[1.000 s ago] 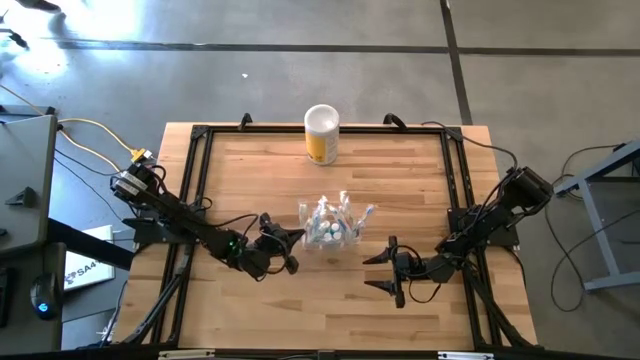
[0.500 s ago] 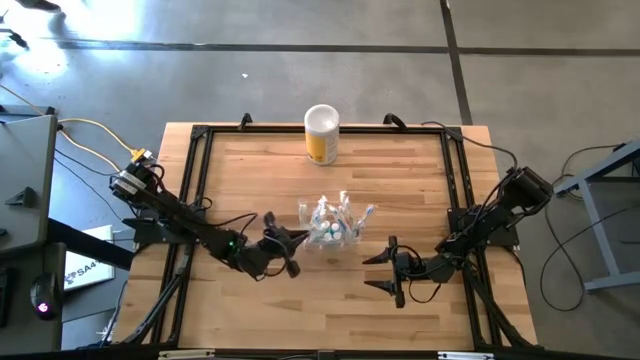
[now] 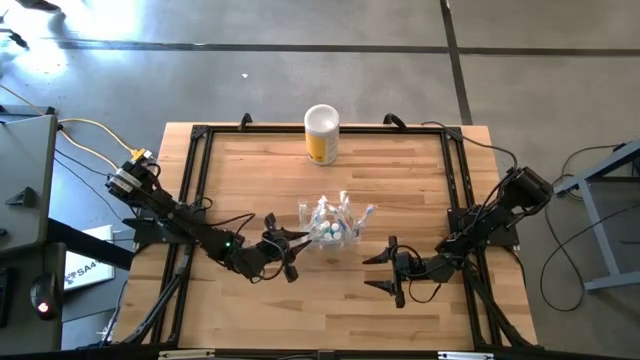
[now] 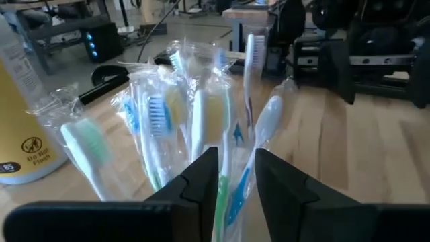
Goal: Pick & Place toothbrushing station
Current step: Return to Home Position
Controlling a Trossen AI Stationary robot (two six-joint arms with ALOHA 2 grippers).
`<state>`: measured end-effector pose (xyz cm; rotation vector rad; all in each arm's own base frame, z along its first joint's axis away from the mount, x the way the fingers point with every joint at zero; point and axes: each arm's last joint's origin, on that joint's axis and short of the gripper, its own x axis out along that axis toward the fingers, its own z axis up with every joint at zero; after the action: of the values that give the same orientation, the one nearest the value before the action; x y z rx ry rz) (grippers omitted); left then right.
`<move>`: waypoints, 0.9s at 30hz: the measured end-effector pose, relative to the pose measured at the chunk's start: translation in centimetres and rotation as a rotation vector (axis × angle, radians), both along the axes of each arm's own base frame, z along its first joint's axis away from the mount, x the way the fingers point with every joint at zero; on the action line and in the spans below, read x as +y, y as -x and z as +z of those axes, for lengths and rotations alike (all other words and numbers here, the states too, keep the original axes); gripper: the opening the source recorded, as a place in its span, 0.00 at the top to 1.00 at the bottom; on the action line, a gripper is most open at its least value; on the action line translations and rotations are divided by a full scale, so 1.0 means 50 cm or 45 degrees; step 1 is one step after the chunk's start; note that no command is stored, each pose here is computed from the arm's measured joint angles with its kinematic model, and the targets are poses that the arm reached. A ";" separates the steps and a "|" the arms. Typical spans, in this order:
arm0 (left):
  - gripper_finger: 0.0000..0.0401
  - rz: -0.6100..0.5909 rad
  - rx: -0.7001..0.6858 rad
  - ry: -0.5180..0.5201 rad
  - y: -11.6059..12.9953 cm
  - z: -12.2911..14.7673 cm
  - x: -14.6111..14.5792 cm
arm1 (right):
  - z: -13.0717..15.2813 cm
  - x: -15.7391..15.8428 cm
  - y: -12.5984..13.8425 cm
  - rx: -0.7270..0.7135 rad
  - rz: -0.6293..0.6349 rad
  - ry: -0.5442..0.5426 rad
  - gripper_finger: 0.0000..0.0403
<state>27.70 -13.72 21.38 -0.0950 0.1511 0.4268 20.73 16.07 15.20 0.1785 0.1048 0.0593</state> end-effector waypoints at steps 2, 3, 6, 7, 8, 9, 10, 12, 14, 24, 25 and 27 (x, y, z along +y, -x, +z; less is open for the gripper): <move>0.76 -0.024 -0.008 0.007 0.009 0.011 -0.005 | 0.000 0.000 0.000 0.001 0.010 0.000 0.40; 0.76 -0.032 -0.022 0.016 0.014 0.019 -0.006 | 0.000 0.001 0.000 0.001 0.014 -0.001 0.40; 0.76 -0.062 -0.040 0.025 0.032 0.042 -0.010 | 0.002 0.002 0.001 0.003 0.055 0.000 0.40; 0.76 -0.076 -0.040 0.022 0.038 0.049 -0.011 | 0.006 0.002 0.002 0.001 0.078 -0.002 0.40; 0.76 -0.082 -0.042 0.022 0.042 0.055 -0.010 | 0.012 0.002 0.003 -0.009 0.107 -0.013 0.40; 0.76 -0.088 -0.041 0.023 0.046 0.060 -0.008 | 0.019 0.002 0.005 -0.017 0.127 -0.021 0.40; 0.76 -0.104 -0.036 0.023 0.051 0.065 -0.009 | 0.026 0.002 0.008 -0.020 0.149 -0.022 0.40; 0.76 -0.144 -0.035 0.033 0.061 0.076 -0.007 | 0.041 0.001 0.017 -0.019 0.171 -0.013 0.40; 0.76 -0.184 -0.023 0.037 0.067 0.084 -0.003 | 0.059 -0.002 0.028 -0.025 0.160 -0.013 0.40; 0.95 -0.324 0.131 -0.163 0.115 0.120 0.025 | 0.143 -0.044 0.126 0.052 0.270 0.098 0.57; 0.97 -0.328 0.137 -0.180 0.122 0.126 0.030 | 0.151 -0.055 0.134 0.055 0.288 0.097 0.63; 0.98 -0.326 0.122 -0.180 0.136 0.141 0.041 | 0.164 -0.076 0.149 0.070 0.352 0.090 0.77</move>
<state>20.89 -11.68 28.41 0.0834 0.2241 0.1855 13.27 12.26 23.40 0.0939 0.1861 0.3262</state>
